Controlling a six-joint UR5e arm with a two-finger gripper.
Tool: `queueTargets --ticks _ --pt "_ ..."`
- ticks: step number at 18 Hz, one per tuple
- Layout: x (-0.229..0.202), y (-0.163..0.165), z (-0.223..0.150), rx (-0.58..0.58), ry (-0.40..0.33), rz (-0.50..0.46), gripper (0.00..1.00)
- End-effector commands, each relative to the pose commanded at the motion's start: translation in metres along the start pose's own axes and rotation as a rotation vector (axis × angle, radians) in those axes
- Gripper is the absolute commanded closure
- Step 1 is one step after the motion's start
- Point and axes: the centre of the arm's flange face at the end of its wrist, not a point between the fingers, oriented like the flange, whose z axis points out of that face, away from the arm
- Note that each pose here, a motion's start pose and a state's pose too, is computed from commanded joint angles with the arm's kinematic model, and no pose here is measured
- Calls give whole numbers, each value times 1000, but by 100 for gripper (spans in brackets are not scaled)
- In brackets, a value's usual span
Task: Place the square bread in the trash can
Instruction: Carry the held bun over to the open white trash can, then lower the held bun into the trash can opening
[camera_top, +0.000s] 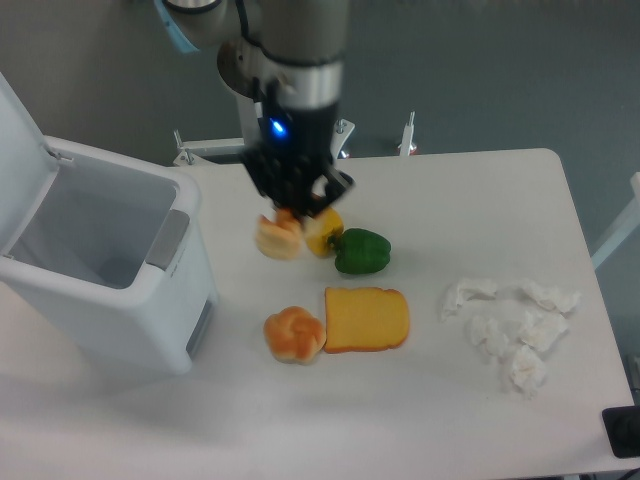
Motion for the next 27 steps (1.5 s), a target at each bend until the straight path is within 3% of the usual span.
queueTargets --ticks 5,13,16,18,19,27 --pt "63 -28 10 37 59 -36 73" --pt "114 -41 54 24 122 -73 47" --pt "122 -42 66 5 140 -59 45" --pt "126 -44 73 2 147 -39 24" --pt "127 -45 77 -4 152 -33 0" --pt "141 -48 86 -16 176 -12 0"
